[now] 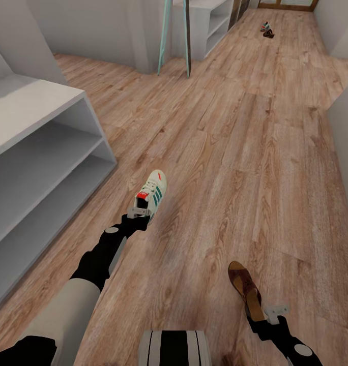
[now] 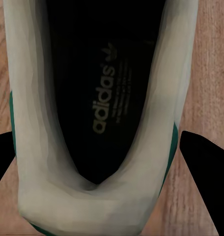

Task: Pick up the two gym shoes and the two sandals from the corridor floor and place them onto the hallstand (shoe rack) in the corridor, making sure they are on the rack and not on the floor. Arrange them so the two gym shoes are next to each other and the two sandals are next to each other.

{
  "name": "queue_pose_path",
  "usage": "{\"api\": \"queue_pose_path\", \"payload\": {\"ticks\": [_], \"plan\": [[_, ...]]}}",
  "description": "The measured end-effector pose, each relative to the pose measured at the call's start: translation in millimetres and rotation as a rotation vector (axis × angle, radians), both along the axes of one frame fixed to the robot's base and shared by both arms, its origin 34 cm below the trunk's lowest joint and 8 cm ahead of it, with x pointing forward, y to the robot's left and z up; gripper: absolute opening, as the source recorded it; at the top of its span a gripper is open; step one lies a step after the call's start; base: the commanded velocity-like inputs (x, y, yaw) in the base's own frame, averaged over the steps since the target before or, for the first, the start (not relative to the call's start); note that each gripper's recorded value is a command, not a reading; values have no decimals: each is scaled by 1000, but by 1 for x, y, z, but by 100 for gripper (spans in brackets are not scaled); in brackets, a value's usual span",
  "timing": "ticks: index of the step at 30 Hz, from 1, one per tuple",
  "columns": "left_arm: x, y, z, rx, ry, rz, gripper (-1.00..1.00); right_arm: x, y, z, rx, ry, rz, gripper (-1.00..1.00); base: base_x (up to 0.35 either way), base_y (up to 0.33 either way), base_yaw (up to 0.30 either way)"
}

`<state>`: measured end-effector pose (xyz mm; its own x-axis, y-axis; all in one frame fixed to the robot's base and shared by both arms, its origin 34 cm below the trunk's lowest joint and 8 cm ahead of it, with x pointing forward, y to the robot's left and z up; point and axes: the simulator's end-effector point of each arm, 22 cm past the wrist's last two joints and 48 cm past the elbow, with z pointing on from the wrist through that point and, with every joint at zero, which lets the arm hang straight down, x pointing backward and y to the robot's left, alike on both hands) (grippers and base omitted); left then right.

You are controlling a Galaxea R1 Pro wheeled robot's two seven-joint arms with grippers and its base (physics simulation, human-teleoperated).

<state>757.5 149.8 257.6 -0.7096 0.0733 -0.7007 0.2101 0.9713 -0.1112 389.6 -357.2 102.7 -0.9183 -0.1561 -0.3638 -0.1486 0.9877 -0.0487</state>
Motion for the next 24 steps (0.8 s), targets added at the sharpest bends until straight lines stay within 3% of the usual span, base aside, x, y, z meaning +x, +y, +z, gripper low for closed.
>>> {"api": "queue_pose_path", "payload": {"ticks": [7,13,24], "plan": [[-2,0,-2,0,5,1,-100,2,-9,2,-10,-7,-20,100,0,0,0],[-3,0,-2,0,5,1,-100,4,-33,6,-33,-23,-99,100,0,0,0],[-6,1,-4,4,9,0,-100,5,-39,8,-37,-31,-123,100,0,0,0]]}}
